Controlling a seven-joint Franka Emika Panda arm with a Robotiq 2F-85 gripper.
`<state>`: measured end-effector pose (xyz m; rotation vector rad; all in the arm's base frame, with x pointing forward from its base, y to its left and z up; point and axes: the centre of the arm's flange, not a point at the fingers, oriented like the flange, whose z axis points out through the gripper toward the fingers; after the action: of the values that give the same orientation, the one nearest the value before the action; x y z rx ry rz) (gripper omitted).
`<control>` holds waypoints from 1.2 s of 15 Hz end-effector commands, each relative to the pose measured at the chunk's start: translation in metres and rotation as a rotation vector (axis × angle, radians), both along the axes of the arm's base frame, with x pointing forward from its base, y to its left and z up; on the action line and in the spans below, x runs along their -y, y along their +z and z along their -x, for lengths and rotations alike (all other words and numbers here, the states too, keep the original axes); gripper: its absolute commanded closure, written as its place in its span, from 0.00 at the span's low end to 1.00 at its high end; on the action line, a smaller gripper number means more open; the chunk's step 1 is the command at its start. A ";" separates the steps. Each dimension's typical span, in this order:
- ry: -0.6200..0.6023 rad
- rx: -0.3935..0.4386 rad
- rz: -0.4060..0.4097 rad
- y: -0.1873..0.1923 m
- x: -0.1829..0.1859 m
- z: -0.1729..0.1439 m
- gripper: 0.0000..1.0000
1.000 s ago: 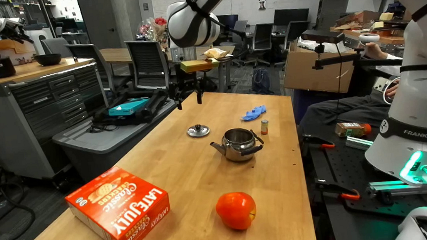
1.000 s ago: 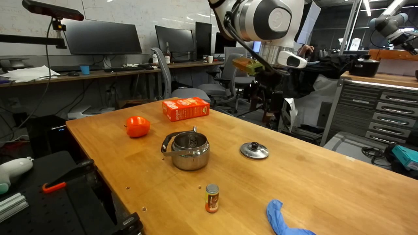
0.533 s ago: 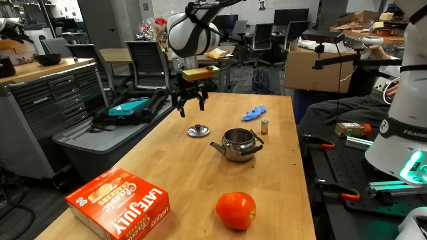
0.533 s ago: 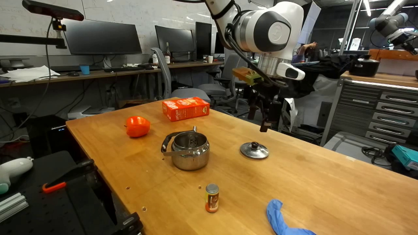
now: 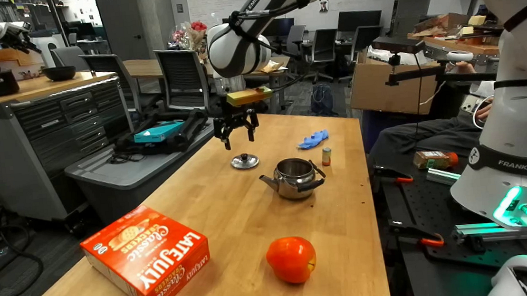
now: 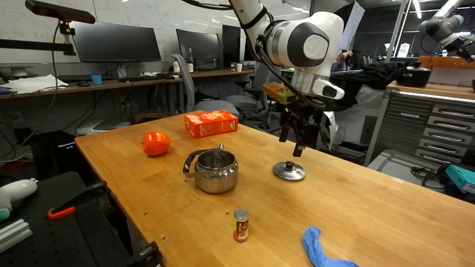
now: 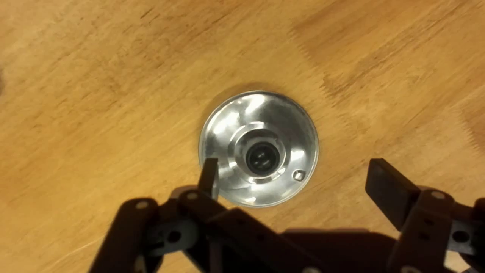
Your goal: Take the lid and cover the teapot
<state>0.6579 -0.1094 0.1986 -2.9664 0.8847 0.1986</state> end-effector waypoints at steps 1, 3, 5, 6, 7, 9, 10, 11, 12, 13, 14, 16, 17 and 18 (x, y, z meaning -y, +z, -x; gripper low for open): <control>-0.007 0.003 -0.036 -0.008 0.010 -0.014 0.00; -0.015 -0.002 -0.040 -0.013 0.016 -0.016 0.00; -0.019 -0.012 -0.045 -0.020 0.019 -0.019 0.00; -0.020 -0.015 -0.046 -0.023 0.020 -0.021 0.00; -0.021 -0.017 -0.045 -0.026 0.020 -0.021 0.00; -0.018 -0.026 -0.045 -0.031 0.019 -0.023 0.00; -0.015 -0.031 -0.045 -0.034 0.019 -0.023 0.00; -0.010 -0.037 -0.048 -0.035 0.020 -0.025 0.00; -0.005 -0.042 -0.049 -0.036 0.019 -0.025 0.00; 0.001 -0.046 -0.052 -0.036 0.018 -0.025 0.08; 0.006 -0.048 -0.053 -0.036 0.017 -0.025 0.21; 0.014 -0.043 -0.060 -0.032 0.016 -0.023 0.42; 0.017 -0.038 -0.061 -0.031 0.016 -0.022 0.51; 0.021 -0.035 -0.062 -0.029 0.016 -0.021 0.58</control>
<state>0.6711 -0.1220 0.1625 -2.9502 0.8703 0.2710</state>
